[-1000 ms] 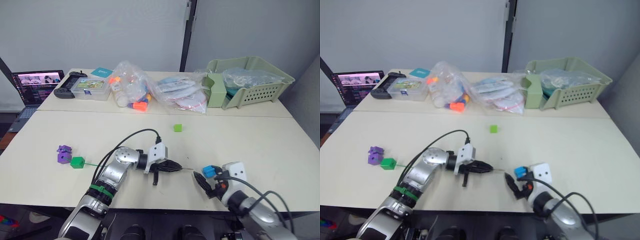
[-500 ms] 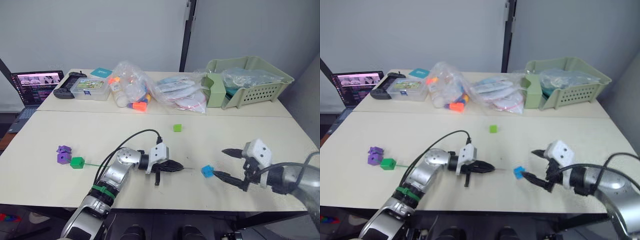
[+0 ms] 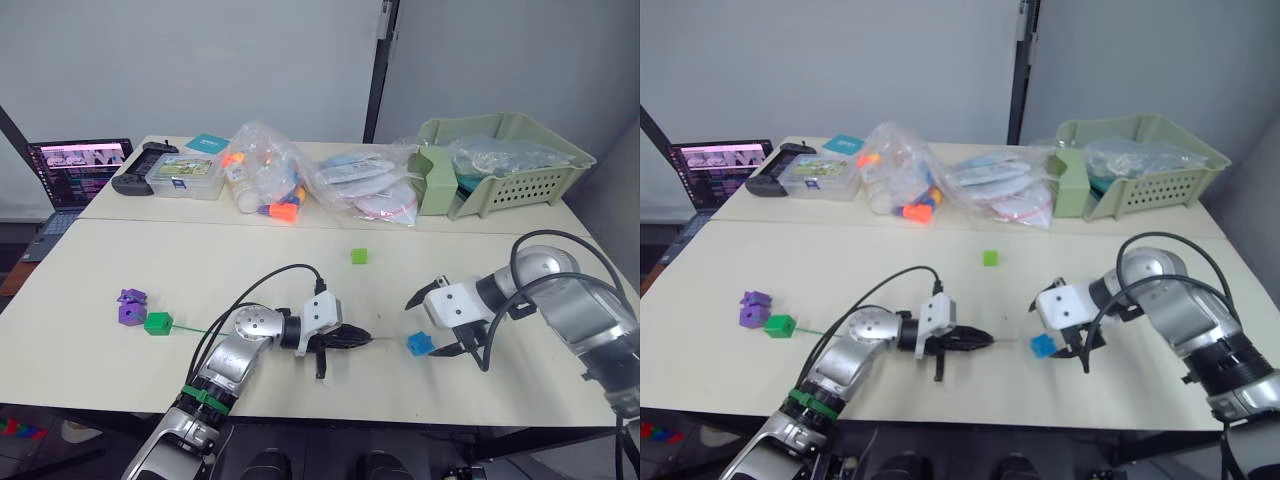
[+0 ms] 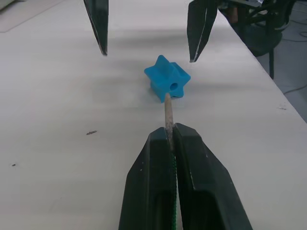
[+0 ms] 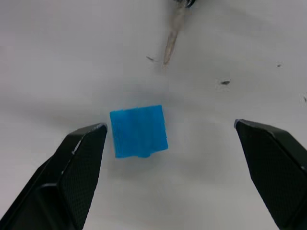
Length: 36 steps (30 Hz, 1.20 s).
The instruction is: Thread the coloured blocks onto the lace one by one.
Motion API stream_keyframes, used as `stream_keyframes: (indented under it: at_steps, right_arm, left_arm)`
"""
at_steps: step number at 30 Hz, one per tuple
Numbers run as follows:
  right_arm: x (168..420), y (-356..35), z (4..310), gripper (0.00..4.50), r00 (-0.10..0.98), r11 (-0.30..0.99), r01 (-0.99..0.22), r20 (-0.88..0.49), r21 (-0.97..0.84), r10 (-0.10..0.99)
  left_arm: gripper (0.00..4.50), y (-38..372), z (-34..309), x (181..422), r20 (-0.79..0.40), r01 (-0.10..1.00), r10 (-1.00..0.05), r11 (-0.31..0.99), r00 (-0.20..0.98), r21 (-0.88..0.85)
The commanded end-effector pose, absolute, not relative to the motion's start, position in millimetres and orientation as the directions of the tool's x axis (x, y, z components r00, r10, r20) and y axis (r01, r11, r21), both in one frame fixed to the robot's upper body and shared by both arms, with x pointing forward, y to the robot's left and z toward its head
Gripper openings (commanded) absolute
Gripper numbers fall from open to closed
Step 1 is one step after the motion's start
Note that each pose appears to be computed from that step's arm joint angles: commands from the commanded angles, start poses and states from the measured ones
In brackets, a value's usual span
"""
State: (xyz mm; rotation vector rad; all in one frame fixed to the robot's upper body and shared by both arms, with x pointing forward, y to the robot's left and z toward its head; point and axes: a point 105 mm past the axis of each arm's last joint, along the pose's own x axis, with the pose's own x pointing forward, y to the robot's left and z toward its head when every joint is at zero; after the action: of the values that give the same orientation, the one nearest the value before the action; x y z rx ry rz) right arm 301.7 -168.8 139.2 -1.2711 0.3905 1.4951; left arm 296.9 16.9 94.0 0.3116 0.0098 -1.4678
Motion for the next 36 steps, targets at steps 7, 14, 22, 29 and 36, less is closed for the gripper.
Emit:
stream_keyframes:
  at_steps: [7, 14, 22, 29, 36]
  right_arm:
    - [298.2, -167.7, 128.5, 4.49, 0.101, -0.378, -0.874, -0.876, -0.305, 0.471]
    - [291.2, -165.4, 127.0, 2.35, 0.091, -0.292, -0.92, -0.869, -0.26, 0.487]
    - [292.5, -152.4, 135.5, 1.35, 0.153, -0.111, -0.961, -0.824, -0.252, 0.546]
    - [291.7, -148.9, 126.0, 1.35, 0.179, -0.015, -0.975, -0.827, -0.221, 0.533]
    - [290.0, -140.7, 123.1, 1.35, 0.183, 0.011, -0.978, -0.824, -0.21, 0.536]
  left_arm:
    - [0.0, 13.8, 102.1, 292.4, -0.179, 0.971, -0.976, 0.079, 0.121, 0.226]
    - [0.0, 12.8, 102.5, 292.6, -0.183, 0.972, -0.976, 0.073, 0.116, 0.224]
    - [0.0, 5.3, 102.5, 292.3, -0.185, 0.973, -0.977, 0.061, 0.103, 0.223]
    - [0.0, 5.5, 99.3, 295.1, -0.208, 0.972, -0.972, 0.058, 0.107, 0.229]
    - [0.0, 3.5, 97.2, 294.6, -0.226, 0.974, -0.97, 0.034, 0.087, 0.225]
